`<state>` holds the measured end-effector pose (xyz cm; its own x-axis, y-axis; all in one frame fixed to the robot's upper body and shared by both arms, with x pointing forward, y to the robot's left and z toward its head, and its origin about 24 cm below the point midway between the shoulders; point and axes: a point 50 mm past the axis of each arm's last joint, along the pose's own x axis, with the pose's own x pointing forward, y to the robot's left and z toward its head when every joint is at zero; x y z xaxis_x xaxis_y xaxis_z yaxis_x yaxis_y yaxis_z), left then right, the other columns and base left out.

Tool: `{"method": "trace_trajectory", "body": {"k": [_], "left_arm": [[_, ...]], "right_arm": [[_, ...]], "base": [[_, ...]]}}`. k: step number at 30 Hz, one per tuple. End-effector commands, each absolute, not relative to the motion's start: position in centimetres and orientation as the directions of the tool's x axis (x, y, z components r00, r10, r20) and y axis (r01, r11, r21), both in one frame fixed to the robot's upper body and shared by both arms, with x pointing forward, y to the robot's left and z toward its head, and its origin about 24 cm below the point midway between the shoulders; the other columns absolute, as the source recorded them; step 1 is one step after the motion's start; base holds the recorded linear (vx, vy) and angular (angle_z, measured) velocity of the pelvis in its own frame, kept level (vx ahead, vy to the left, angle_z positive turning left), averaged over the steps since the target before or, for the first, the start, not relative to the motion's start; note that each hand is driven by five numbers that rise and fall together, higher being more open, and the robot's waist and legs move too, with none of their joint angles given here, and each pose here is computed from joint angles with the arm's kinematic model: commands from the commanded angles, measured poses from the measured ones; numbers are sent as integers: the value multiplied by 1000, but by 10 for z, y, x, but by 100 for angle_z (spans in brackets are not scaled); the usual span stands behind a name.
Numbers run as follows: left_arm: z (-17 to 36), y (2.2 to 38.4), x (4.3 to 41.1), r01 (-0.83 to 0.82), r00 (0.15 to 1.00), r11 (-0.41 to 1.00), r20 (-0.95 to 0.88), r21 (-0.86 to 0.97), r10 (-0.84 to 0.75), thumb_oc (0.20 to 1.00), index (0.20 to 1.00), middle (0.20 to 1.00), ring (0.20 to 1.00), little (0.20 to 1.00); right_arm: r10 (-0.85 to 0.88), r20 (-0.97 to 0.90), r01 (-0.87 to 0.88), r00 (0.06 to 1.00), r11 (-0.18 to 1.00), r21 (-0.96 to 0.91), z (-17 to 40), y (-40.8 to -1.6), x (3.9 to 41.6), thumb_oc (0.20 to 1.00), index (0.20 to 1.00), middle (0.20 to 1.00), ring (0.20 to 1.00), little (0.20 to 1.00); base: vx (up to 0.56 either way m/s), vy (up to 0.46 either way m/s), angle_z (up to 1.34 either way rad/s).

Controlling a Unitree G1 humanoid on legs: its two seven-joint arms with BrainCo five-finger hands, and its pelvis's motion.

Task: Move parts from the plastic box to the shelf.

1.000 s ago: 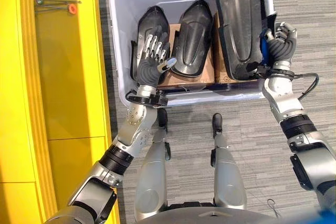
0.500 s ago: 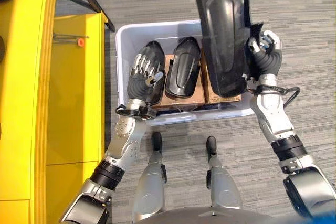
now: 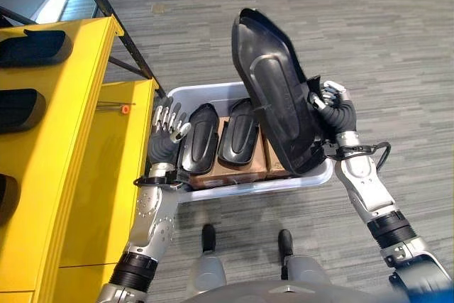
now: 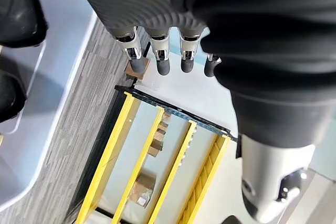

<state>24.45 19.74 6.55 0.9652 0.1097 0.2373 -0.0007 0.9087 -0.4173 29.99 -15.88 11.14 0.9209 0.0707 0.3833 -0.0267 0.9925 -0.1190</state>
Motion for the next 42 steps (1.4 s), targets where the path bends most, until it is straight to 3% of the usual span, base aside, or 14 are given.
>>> {"method": "trace_trajectory", "body": {"k": [1,16,42], "left_arm": [[75,206,248,2,948,916,294,-400,126,1000,1000,1000,1000,1000],[82,174,262,118,943,889,330,-443,40,1000,1000,1000,1000,1000],[81,220,236,-59,933,946,320,-317,165,1000,1000,1000,1000,1000]], "right_arm": [[123,571,-80,812,992,-100,157,-142,303,200,200,200,200,200],[-22,590,88,807,993,-83,156,-177,290,200,200,200,200,200],[15,372,40,928,990,-137,103,-173,284,200,200,200,200,200]], "base": [[-120,-193,10],[-108,19,95],[37,167,48]]}}
